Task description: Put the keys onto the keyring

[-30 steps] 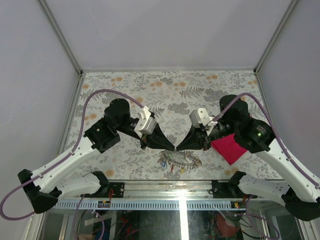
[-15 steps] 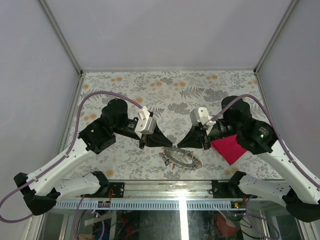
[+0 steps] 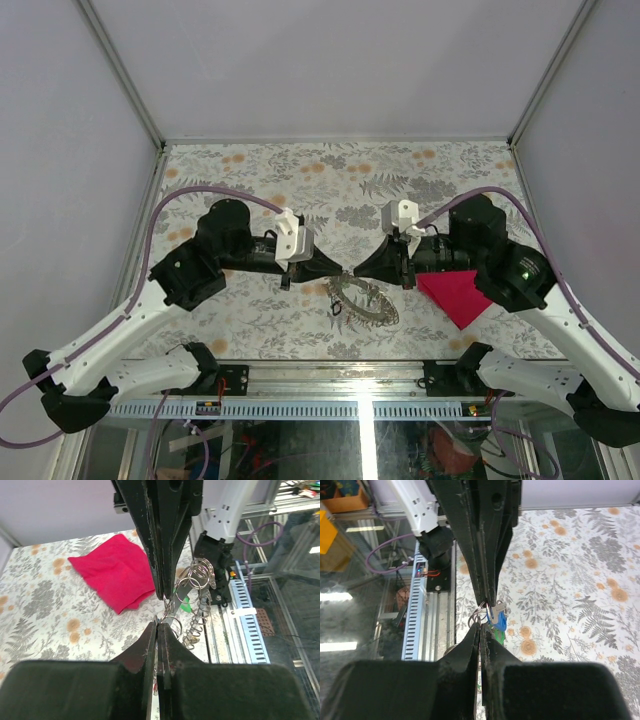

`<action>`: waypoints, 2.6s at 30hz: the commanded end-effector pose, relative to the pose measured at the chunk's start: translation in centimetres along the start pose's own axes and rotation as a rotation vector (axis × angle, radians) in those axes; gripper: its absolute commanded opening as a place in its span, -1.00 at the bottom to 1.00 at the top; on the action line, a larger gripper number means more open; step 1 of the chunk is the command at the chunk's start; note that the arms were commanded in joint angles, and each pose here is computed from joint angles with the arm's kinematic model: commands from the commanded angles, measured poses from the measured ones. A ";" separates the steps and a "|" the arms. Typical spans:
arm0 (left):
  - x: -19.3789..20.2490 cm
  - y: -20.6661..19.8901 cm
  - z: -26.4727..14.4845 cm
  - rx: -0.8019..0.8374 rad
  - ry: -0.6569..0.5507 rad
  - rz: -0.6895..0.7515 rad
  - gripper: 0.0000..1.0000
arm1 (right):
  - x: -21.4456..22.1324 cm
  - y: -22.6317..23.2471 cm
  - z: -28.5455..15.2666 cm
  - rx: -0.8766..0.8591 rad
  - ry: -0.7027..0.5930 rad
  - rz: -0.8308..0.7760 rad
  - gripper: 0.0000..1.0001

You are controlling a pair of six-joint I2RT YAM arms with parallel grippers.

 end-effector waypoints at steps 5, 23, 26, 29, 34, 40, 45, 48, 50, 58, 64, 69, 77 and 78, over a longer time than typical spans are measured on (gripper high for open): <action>-0.6 2.0 -1.1 -0.209 0.041 0.020 -1.00 | -4.0 -0.8 -0.6 0.144 -0.277 -0.025 -1.00; -0.1 4.2 -2.1 -0.432 0.117 -0.004 -1.00 | -5.4 -4.2 0.6 0.317 -0.504 0.066 -1.00; 0.1 4.4 -2.2 -0.459 0.126 -0.018 -1.00 | -5.7 -4.5 0.7 0.324 -0.561 0.076 -1.00; 0.0 4.4 -2.2 -0.468 0.118 -0.029 -1.00 | -6.0 -4.5 0.6 0.312 -0.619 0.071 -1.00; -0.5 4.0 -2.0 -0.450 0.088 -0.043 -1.00 | -6.1 -4.4 0.8 0.284 -0.683 0.056 -1.00; -0.8 3.8 -2.1 -0.447 0.075 -0.048 -0.88 | -6.3 -4.8 0.7 0.305 -0.729 0.043 -1.00; -1.5 3.5 -2.3 -0.435 0.044 -0.046 -0.70 | -6.2 -4.8 0.7 0.308 -0.730 0.015 -1.00; -2.0 3.2 -2.6 -0.437 0.021 -0.041 -0.65 | -6.1 -4.8 0.6 0.307 -0.722 -0.011 -1.00; -2.5 3.1 -2.9 -0.442 -0.002 -0.037 -0.64 | -6.0 -4.6 0.6 0.296 -0.719 -0.032 -1.00; -4.7 2.5 -4.1 -0.483 -0.142 -0.023 -0.61 | -5.4 -3.3 0.5 0.218 -0.713 -0.153 -1.00; -5.7 1.9 -4.6 -0.492 -0.251 -0.020 -0.49 | -5.2 -1.8 0.4 0.115 -0.727 -0.228 -1.00; -5.2 1.3 -3.8 -0.424 -0.268 -0.037 -0.45 | -5.5 -1.0 0.2 0.065 -0.746 -0.259 -1.00; -4.8 0.8 -3.3 -0.382 -0.307 -0.056 -0.41 | -5.7 0.0 0.1 0.001 -0.749 -0.295 -1.00; -4.8 0.8 -3.2 -0.382 -0.308 -0.056 -0.40 | -5.7 0.0 0.1 -0.004 -0.747 -0.299 -1.00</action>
Point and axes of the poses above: each gripper's point midway between its finger pads, its own z axis out along the fingers, its own y axis along the line the jaws close on, x = y × z, the point moved 6 cm from there along -z, back along the fingers, and after that the axes turned 9 degrees about z, right-handed, at the moved point
